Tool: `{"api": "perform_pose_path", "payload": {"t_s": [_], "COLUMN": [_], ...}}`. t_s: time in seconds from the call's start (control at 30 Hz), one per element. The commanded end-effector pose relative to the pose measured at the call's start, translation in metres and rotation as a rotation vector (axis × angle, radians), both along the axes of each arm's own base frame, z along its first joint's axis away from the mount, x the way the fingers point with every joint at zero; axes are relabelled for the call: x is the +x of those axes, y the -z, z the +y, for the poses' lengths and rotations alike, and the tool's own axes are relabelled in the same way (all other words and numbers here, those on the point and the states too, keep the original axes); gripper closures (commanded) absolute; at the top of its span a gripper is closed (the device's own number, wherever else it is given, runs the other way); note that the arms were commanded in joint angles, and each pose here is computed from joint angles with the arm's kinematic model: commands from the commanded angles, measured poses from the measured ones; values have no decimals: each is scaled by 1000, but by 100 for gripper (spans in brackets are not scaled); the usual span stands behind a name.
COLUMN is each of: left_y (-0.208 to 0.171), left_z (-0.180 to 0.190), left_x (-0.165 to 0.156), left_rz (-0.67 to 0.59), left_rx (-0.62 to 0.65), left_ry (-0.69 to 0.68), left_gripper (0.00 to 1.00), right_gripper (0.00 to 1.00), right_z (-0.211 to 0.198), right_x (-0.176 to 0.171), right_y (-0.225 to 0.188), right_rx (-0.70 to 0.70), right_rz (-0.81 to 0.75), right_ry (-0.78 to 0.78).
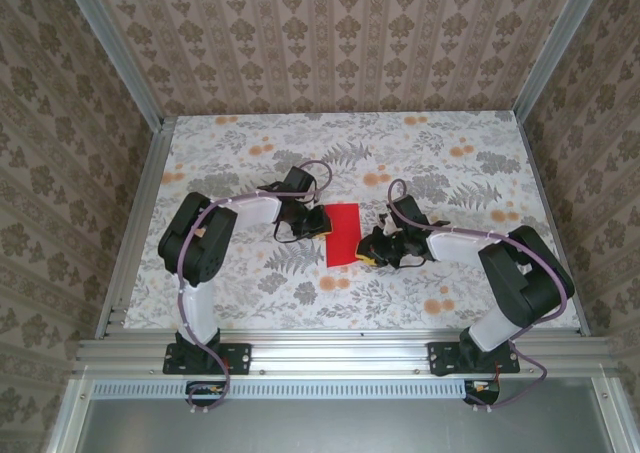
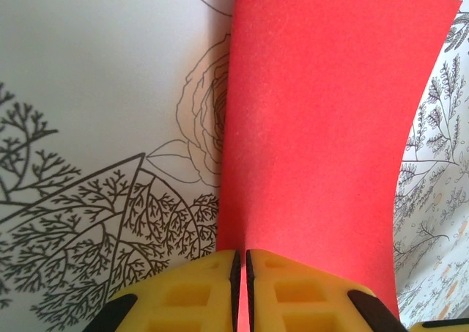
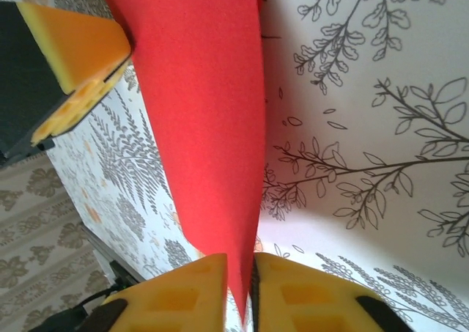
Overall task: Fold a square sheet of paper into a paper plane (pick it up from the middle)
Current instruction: Third fold the triangle at the center of the table.
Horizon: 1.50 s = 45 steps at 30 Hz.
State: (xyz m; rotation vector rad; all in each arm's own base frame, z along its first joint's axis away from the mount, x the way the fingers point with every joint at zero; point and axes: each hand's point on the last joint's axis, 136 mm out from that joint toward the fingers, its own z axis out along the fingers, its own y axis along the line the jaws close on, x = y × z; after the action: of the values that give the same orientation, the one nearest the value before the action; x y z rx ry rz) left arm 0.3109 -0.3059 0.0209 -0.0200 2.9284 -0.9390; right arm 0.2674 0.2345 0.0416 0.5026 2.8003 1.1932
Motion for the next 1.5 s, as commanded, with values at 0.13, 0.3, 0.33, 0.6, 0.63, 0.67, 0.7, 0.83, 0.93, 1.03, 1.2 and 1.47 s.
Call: {"api": "perform_pose_path", "payload": {"t_s": [0.13,0.3,0.33,0.6,0.63,0.67,0.7,0.83,0.93,1.03,1.2,1.47], "left_y": [16,16,17,13,11,8,7,-7,-18,-21,-9,18], "left_z": [2,1,1,0,0,-1,-2,-8,-11,-12,-14,-7], "left_x": [-7,-7,-7,-7,-6,-5,-4,2,9,18,27,19], "left_rz": [26,26,27,21,19,12,9,-17,-45,-66,-55,5], "left_rx": [59,62,63,60,58,53,50,17,-6,-16,-1,80], "left_ry": [28,30,30,35,35,36,36,39,34,25,22,29], "left_gripper": [86,86,86,86,86,86,86,86,85,84,84,86], "right_gripper": [94,94,94,94,94,94,94,94,94,93,93,93], "right_z": [7,21,24,39,39,40,41,42,39,37,38,44], "right_x": [6,19,22,44,46,47,48,49,46,44,46,54], "right_y": [-14,-17,-17,-11,-10,-7,-6,1,7,9,10,5], "right_rx": [14,24,27,29,29,29,30,21,3,-13,-10,27], "right_rz": [-32,-53,-57,-72,-72,-70,-68,-52,-36,-31,-36,-65], "right_ry": [10,-9,-10,1,8,12,15,22,21,17,18,25]}}
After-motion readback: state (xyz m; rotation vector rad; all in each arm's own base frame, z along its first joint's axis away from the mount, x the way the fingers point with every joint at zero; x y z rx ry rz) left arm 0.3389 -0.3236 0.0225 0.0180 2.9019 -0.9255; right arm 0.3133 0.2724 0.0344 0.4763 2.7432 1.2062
